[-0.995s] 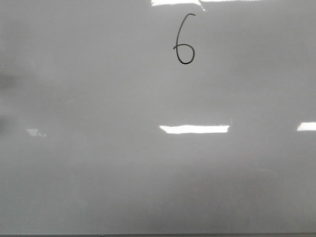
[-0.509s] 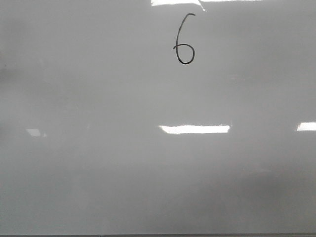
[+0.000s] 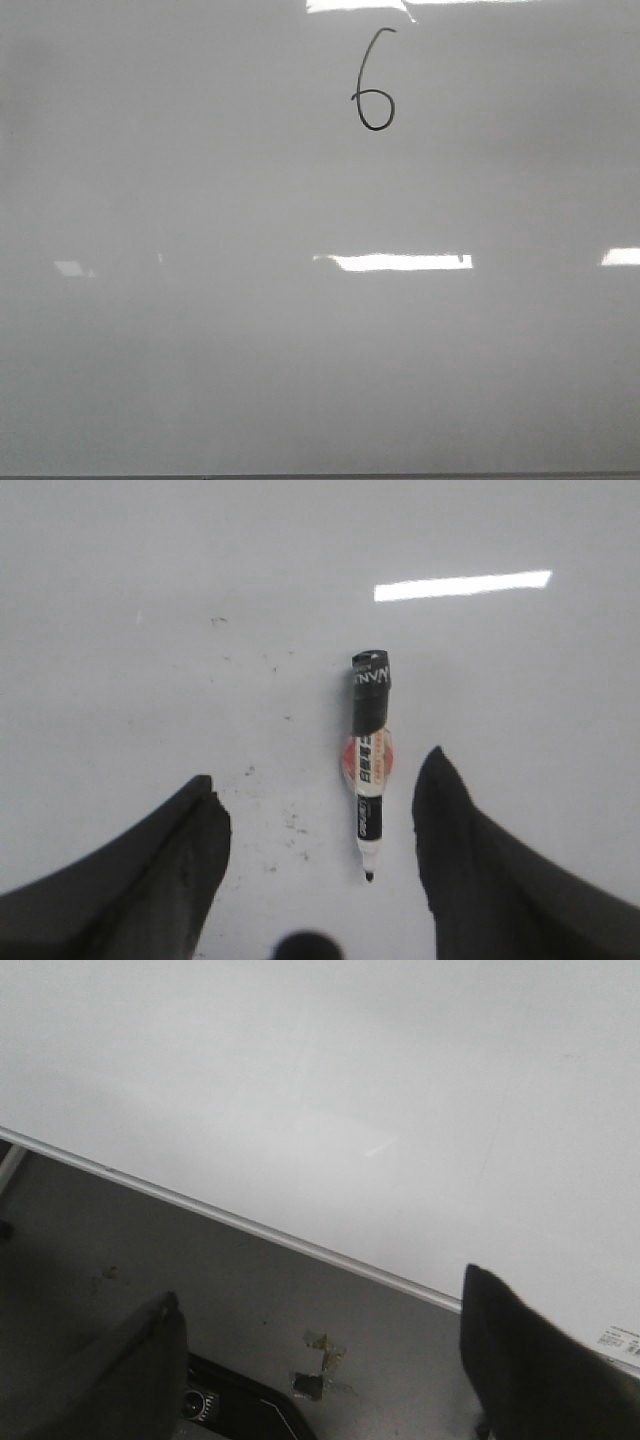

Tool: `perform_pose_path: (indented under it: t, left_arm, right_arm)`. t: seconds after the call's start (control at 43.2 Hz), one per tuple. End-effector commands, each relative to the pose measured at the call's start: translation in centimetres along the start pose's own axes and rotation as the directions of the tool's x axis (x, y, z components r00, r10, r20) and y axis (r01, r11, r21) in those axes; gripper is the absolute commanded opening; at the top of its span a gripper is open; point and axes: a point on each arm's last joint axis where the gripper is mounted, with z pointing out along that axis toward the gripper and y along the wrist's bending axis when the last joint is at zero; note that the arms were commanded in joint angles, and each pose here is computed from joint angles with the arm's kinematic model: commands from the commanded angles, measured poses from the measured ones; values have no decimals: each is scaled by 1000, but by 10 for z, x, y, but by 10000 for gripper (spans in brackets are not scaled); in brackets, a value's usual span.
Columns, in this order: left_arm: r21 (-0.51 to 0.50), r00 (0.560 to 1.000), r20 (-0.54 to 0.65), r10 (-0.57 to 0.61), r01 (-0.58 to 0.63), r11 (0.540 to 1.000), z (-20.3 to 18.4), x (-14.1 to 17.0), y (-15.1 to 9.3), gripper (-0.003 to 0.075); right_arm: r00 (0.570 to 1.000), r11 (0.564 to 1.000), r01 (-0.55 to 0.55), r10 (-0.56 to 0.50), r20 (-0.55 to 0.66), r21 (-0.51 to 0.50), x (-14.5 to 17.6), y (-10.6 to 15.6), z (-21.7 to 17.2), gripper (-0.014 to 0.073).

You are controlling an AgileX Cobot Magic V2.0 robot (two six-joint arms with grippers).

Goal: Write number 6 on whiteboard

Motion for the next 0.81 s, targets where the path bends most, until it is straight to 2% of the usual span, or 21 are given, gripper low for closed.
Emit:
perform_pose_path:
  t: [0.0,0.231,0.324,0.463,0.602,0.694,0.787]
  left_arm:
    - [59,999,-4,48,-48,997,-25,-18,-6,409]
    - [242,972,-202,124,-73,968,-49,-13,-26,408]
    - [300,964,-219,151,-80,951,-53,-10,-33,408]
    - [362,966,-185,181,-105,926,-56,-11,-42,408]
    - [381,969,-164,185,-111,918,-57,-12,-45,403]
    - [380,969,-162,185,-112,918,-57,-12,-45,352]
    - [380,969,-163,186,-112,918,-56,-12,-45,264]
  right_arm:
    - [993,1000,-9,8,122,9,-5,0,-18,581]
    - [989,1000,-6,4,147,9,3,1,-27,581]
    - [989,1000,-1,-1,151,10,6,1,-24,581]
    - [989,1000,18,-20,149,14,10,0,-16,581]
    - [988,1000,25,-27,154,15,10,0,-14,581]
    - [987,1000,25,-27,158,16,10,0,-14,563]
    - [987,1000,25,-27,159,16,10,0,-14,447]
